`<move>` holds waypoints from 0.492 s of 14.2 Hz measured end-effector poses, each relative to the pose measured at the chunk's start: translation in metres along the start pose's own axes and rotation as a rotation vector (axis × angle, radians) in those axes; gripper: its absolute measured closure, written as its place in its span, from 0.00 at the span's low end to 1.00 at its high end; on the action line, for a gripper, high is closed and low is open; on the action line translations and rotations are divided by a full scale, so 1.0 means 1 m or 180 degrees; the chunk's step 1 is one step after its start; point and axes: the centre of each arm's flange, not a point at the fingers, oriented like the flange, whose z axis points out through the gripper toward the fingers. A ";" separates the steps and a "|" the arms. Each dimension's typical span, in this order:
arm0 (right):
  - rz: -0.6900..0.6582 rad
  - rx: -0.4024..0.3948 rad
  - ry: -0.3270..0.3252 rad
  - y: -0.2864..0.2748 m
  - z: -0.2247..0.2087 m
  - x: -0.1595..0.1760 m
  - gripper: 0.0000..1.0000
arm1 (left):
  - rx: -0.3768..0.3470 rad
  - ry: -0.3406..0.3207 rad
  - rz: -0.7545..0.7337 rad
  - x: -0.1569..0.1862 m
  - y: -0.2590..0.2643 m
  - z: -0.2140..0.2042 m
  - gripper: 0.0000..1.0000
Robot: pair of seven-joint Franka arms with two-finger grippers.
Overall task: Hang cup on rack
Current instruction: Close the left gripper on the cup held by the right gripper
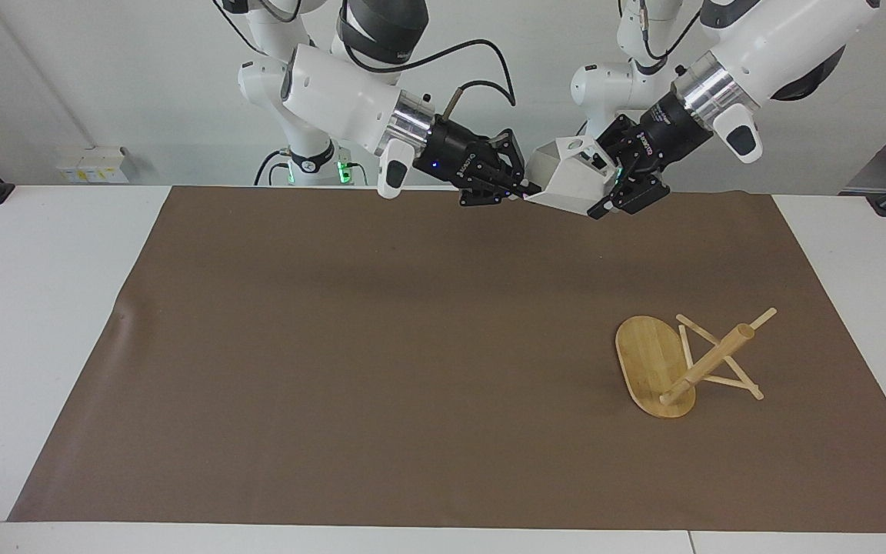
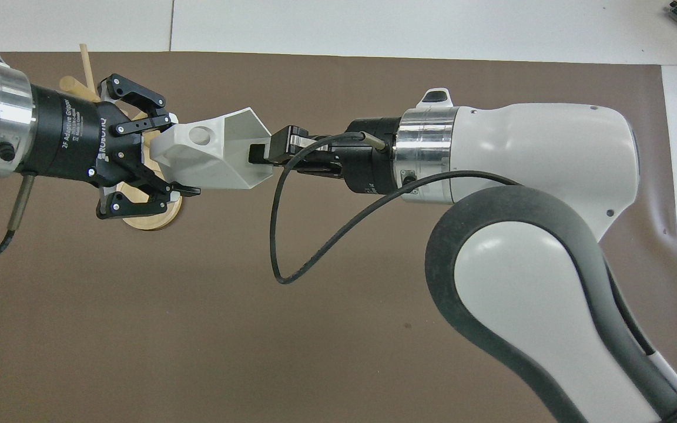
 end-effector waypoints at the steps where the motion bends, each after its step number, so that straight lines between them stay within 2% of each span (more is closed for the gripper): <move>1: -0.0002 0.0002 0.0002 0.000 0.000 0.000 0.96 | -0.0004 -0.0001 0.0001 0.000 0.000 -0.001 0.32; 7: 0.0012 0.0004 -0.0001 -0.001 0.001 0.000 0.96 | -0.0010 -0.0002 -0.0006 0.001 -0.001 -0.001 0.32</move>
